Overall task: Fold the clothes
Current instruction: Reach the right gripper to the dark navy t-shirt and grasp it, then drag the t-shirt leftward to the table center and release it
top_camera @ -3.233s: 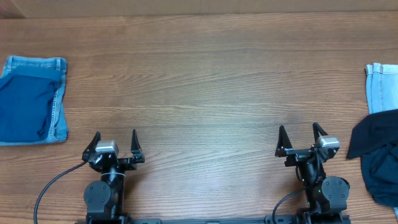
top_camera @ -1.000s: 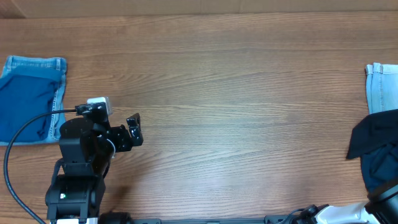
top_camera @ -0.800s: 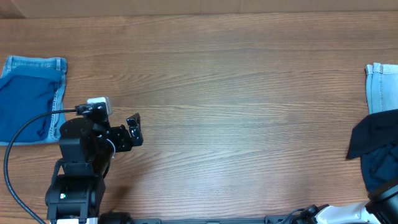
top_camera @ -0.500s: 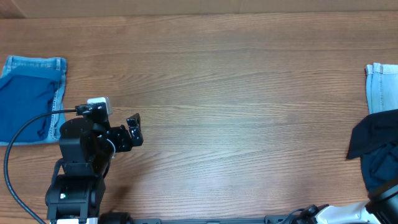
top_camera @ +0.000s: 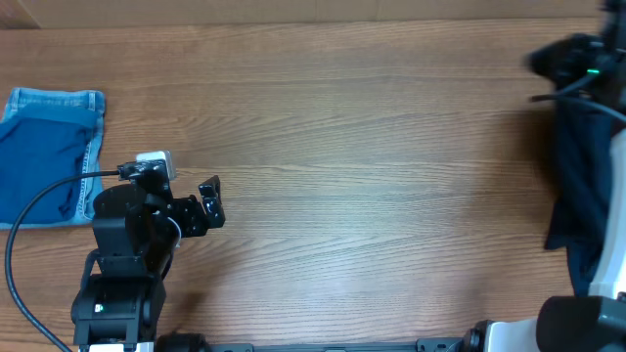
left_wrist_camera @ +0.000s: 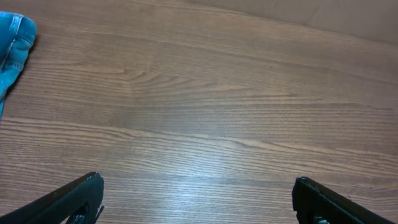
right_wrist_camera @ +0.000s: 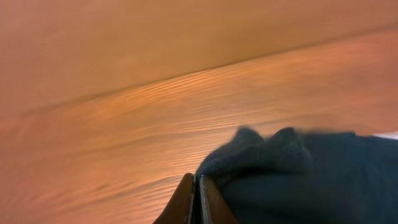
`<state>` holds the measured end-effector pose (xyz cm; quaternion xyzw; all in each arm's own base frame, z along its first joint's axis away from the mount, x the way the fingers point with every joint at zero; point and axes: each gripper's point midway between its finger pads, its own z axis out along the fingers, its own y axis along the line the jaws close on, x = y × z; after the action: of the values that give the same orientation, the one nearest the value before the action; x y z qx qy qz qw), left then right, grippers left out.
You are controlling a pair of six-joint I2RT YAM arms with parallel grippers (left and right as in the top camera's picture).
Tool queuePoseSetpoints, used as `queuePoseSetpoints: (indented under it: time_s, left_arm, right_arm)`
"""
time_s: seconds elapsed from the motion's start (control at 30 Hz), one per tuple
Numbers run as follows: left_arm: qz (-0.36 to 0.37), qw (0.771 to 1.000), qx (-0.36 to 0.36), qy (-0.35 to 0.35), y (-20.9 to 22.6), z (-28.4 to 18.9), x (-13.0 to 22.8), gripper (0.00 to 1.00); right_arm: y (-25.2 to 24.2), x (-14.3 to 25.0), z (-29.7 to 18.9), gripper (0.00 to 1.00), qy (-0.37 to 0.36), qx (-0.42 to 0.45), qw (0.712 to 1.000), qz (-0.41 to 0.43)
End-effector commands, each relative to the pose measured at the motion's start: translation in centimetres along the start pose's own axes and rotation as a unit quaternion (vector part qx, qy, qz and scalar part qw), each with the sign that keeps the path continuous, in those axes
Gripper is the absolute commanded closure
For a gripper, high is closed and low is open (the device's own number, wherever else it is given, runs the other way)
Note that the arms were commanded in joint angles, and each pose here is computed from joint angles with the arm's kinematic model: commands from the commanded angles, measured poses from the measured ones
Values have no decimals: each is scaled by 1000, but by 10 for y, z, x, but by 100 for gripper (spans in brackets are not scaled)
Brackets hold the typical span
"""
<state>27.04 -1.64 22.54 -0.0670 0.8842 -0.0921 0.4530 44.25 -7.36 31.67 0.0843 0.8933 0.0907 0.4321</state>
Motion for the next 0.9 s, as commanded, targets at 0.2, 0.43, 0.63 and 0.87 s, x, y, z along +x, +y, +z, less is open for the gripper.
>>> queuePoseSetpoints:
  time_s: [0.2, 0.43, 0.63, 0.87]
  left_arm:
    - [14, 1000, 7, -17, -4, -6, -13, 0]
    - [14, 1000, 7, -17, -4, -6, -13, 0]
    - [14, 1000, 7, -19, -4, -6, -14, 0]
    - [15, 1000, 7, -21, -4, -6, -15, 0]
  right_arm:
    - [138, 23, 8, 96, 19, -128, 981, -142]
    - [211, 29, -7, 96, -2, -253, 948, -191]
    - [298, 61, -12, 96, 0, -347, 906, -243]
    - [376, 130, -14, 88, 55, -418, 862, -283]
